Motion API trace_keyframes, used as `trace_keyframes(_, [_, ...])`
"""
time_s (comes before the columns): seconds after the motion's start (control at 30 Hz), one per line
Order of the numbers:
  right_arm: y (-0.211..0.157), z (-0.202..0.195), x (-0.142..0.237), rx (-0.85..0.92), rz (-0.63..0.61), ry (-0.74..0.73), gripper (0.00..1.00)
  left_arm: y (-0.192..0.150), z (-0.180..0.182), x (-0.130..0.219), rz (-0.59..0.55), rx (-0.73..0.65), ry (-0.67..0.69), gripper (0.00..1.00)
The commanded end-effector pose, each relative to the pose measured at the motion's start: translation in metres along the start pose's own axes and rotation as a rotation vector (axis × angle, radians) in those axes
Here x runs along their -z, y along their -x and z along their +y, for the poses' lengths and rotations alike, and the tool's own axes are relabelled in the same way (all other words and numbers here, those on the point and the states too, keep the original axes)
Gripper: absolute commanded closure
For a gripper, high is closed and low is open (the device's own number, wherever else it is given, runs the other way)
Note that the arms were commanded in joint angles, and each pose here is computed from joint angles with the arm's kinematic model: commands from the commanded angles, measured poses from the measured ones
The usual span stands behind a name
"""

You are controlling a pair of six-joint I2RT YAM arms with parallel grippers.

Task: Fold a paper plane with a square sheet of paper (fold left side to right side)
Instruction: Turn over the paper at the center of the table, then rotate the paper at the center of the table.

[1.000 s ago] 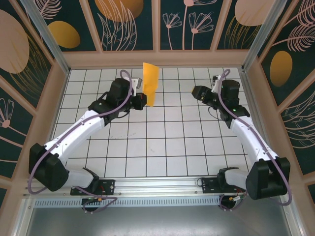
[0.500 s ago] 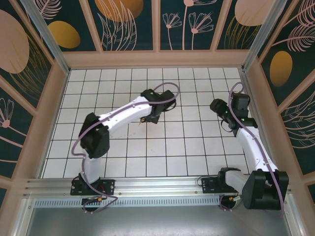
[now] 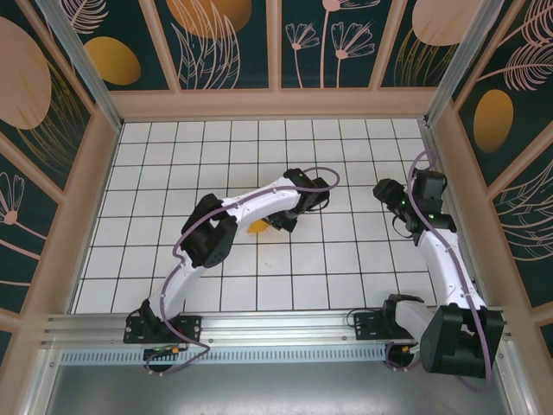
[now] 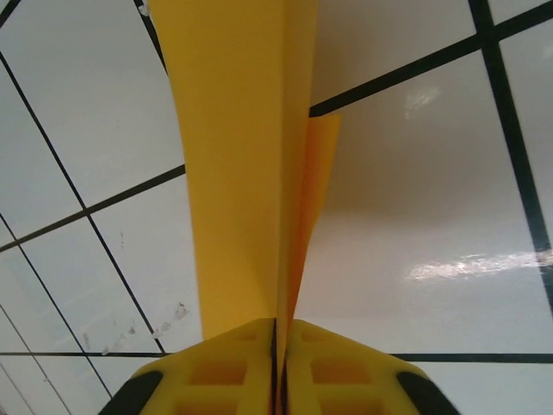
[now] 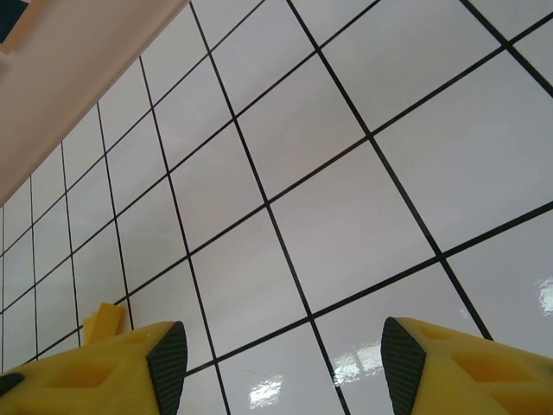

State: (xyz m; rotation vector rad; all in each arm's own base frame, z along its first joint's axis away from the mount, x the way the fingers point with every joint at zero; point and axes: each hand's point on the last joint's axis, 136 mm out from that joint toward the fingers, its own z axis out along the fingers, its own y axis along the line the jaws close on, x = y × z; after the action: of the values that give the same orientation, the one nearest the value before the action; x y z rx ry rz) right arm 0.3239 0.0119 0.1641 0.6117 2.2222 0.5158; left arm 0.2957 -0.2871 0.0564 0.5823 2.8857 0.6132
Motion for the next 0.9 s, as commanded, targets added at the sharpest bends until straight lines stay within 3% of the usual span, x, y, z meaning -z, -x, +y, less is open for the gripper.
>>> trace_keyframes(0.0, [-0.005, 0.002, 0.000, 0.008, 0.018, 0.031, 0.36, 0.002, 0.009, 0.007, 0.000, -0.005, 0.024, 0.68])
trace_keyframes(0.07, [-0.007, 0.005, -0.002, 0.005, 0.030, 0.051, 0.36, 0.006, 0.006, 0.010, -0.015, -0.003, 0.003, 0.51])
trace_keyframes(0.13, [-0.010, 0.008, -0.004, 0.002, 0.047, 0.075, 0.36, 0.015, -0.003, 0.019, -0.054, -0.002, -0.070, 0.43])
trace_keyframes(0.37, [-0.036, 0.030, -0.020, -0.010, 0.180, 0.208, 0.40, 0.057, -0.022, 0.083, -0.253, 0.045, -0.405, 0.33])
trace_keyframes(0.6, [-0.083, 0.088, -0.046, 0.038, 0.296, 0.314, 0.39, 0.078, 0.044, 0.105, -0.446, 0.269, -0.641, 0.25])
trace_keyframes(0.7, [-0.101, 0.107, -0.059, 0.051, 0.338, 0.323, 0.37, 0.076, 0.078, 0.101, -0.522, 0.378, -0.700, 0.17])
trace_keyframes(0.87, [-0.132, 0.140, -0.087, 0.087, 0.421, 0.332, 0.35, 0.059, 0.114, 0.077, -0.586, 0.540, -0.837, 0.14])
